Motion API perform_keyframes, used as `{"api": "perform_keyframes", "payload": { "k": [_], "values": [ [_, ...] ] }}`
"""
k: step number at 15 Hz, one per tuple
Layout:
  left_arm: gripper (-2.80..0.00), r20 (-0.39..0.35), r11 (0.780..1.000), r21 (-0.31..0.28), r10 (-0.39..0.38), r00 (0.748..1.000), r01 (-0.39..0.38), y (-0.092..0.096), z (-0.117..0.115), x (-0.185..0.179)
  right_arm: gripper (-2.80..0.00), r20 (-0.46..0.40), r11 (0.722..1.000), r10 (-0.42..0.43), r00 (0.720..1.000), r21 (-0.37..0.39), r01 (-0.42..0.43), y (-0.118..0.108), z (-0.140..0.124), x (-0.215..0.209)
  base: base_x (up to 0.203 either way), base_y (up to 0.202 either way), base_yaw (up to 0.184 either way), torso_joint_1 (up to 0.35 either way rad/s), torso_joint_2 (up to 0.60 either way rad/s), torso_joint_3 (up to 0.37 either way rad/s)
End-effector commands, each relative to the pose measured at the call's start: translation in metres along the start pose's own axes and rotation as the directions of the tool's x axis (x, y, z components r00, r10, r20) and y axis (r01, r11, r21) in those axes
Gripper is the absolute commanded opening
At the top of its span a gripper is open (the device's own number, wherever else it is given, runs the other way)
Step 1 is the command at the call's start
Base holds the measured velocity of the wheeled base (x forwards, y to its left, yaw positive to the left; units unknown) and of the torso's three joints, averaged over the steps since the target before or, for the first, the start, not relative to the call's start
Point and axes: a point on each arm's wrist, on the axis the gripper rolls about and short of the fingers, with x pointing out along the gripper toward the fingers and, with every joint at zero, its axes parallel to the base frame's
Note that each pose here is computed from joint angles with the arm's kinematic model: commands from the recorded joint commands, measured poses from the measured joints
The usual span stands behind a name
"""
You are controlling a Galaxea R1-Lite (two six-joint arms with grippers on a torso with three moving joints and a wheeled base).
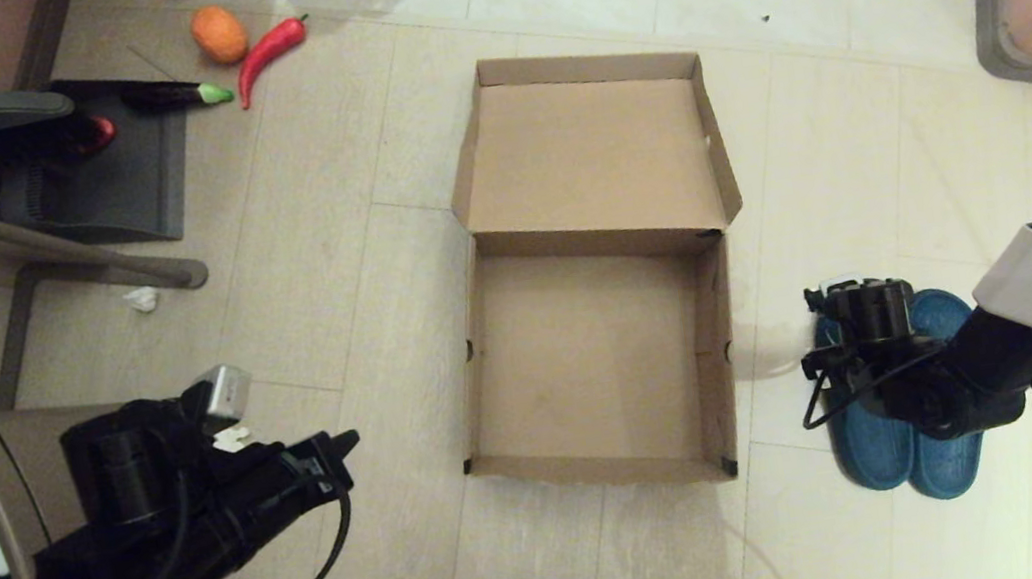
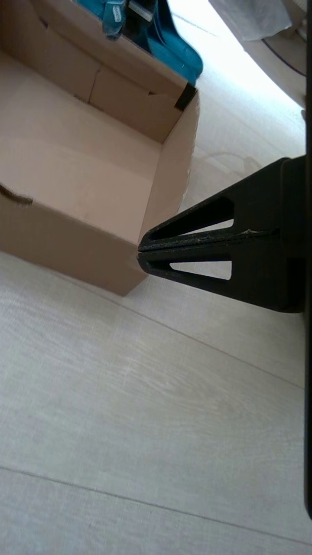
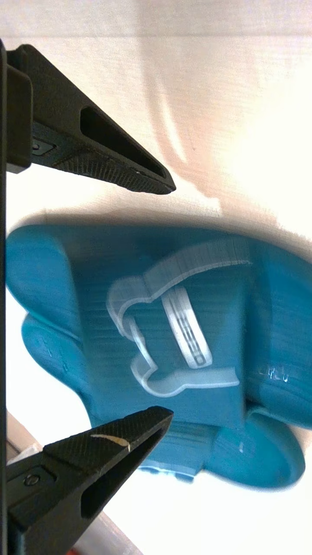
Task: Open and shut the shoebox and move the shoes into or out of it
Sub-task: Put the shoes out of the shoe box
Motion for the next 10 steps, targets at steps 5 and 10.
{"api": "perform_keyframes", "payload": {
  "k": [5,10],
  "values": [
    [-2.8,0.0,1.0,0.003,-0.015,1.0,0.015,-0.004,0.0,0.003,0.0,0.015,0.995,0.101,0.995,-0.028,-0.1,0.002,-0.002,-0.05,0.0,0.0,0.0,0.0,0.0,0.0],
    [-2.8,0.059,1.0,0.006,-0.004,0.998,0.004,-0.007,0.005,-0.031,0.0,0.183,0.983,0.178,0.967,0.004,-0.181,-0.033,0.047,-0.149,0.0,0.0,0.0,0.0,0.0,0.0]
  ]
}}
